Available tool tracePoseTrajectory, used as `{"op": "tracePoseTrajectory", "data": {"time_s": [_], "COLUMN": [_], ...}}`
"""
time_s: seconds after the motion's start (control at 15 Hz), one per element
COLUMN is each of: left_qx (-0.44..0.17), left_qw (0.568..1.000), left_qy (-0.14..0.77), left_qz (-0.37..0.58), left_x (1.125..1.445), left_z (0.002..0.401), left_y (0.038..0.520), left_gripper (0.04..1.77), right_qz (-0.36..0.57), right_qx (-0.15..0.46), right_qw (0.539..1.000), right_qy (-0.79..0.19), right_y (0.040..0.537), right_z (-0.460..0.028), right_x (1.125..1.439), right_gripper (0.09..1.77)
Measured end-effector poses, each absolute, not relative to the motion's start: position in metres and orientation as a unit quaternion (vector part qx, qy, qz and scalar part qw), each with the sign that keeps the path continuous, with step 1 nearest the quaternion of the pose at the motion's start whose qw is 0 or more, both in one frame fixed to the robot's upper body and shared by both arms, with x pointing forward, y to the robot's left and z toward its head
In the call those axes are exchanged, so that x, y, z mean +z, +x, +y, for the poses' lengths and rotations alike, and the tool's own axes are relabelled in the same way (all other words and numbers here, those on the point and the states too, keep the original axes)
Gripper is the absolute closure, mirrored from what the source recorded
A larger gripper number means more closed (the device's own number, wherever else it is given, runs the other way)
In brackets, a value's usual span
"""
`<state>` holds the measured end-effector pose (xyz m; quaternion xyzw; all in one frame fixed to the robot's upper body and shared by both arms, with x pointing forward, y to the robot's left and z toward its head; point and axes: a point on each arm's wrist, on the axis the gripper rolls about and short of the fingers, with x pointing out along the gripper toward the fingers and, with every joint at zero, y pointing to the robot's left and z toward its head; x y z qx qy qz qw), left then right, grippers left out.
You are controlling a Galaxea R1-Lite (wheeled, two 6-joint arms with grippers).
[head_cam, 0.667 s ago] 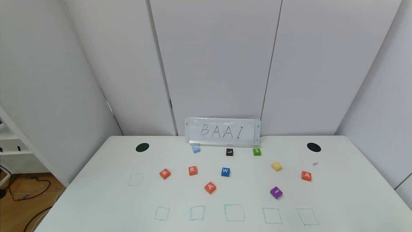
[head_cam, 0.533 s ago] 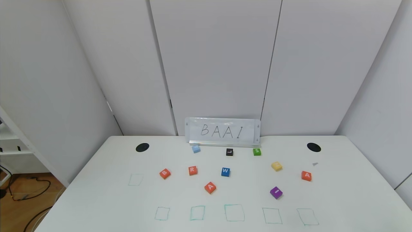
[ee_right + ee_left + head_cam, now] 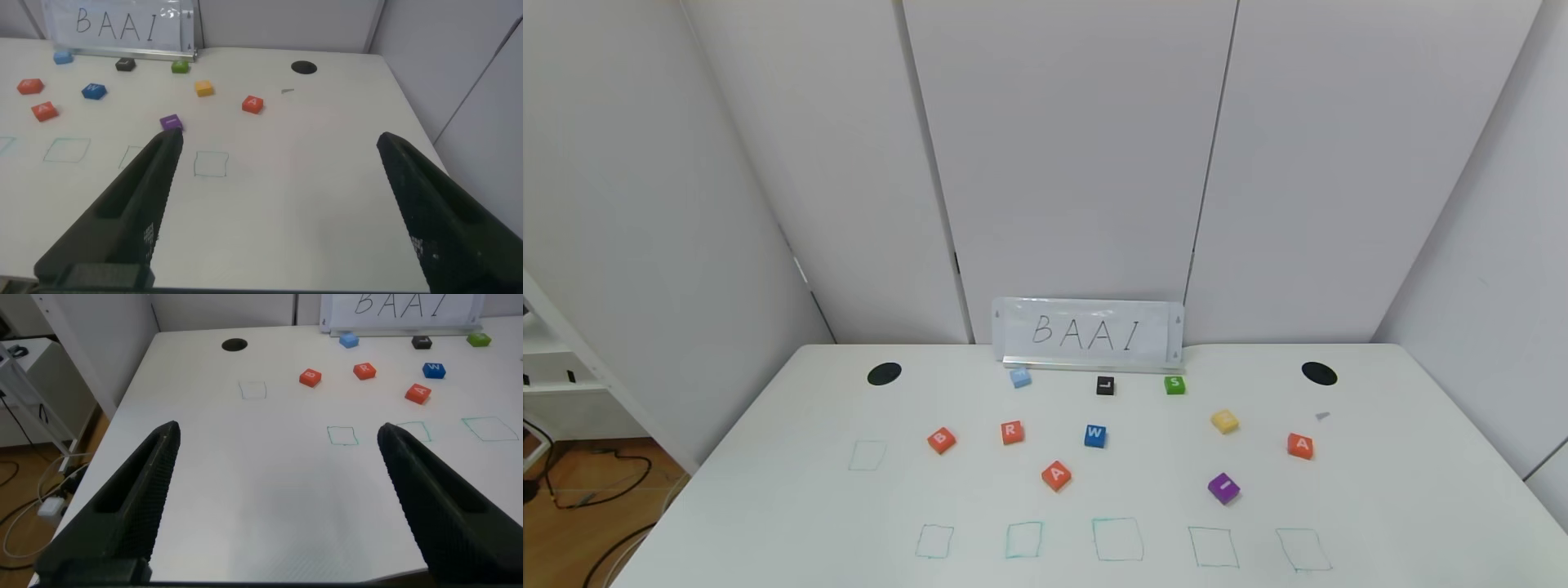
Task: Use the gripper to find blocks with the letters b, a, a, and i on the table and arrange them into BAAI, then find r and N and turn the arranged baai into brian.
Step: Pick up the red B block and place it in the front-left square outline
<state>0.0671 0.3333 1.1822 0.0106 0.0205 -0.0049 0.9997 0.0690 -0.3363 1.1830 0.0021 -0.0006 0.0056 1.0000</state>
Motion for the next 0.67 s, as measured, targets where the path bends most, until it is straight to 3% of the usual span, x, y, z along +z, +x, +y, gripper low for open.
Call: {"op": "tracePoseTrajectory", "data": {"time_s": [0.67], "left_qx": [-0.005], "left_qw": [1.0], "left_qy": [0.01], "left_qz": [0.016], "left_x": [1.1822], "left_z": [0.3334], "left_y": [0.0676], "left_gripper": [0.09], "right_qz": [-0.001], "right_qx": [0.006], "right_qw": [1.0], "right_qy": [0.002], "right_y": [0.069], "right_z": [-0.3363], "right_x": [1.183], "right_gripper": [0.15]}}
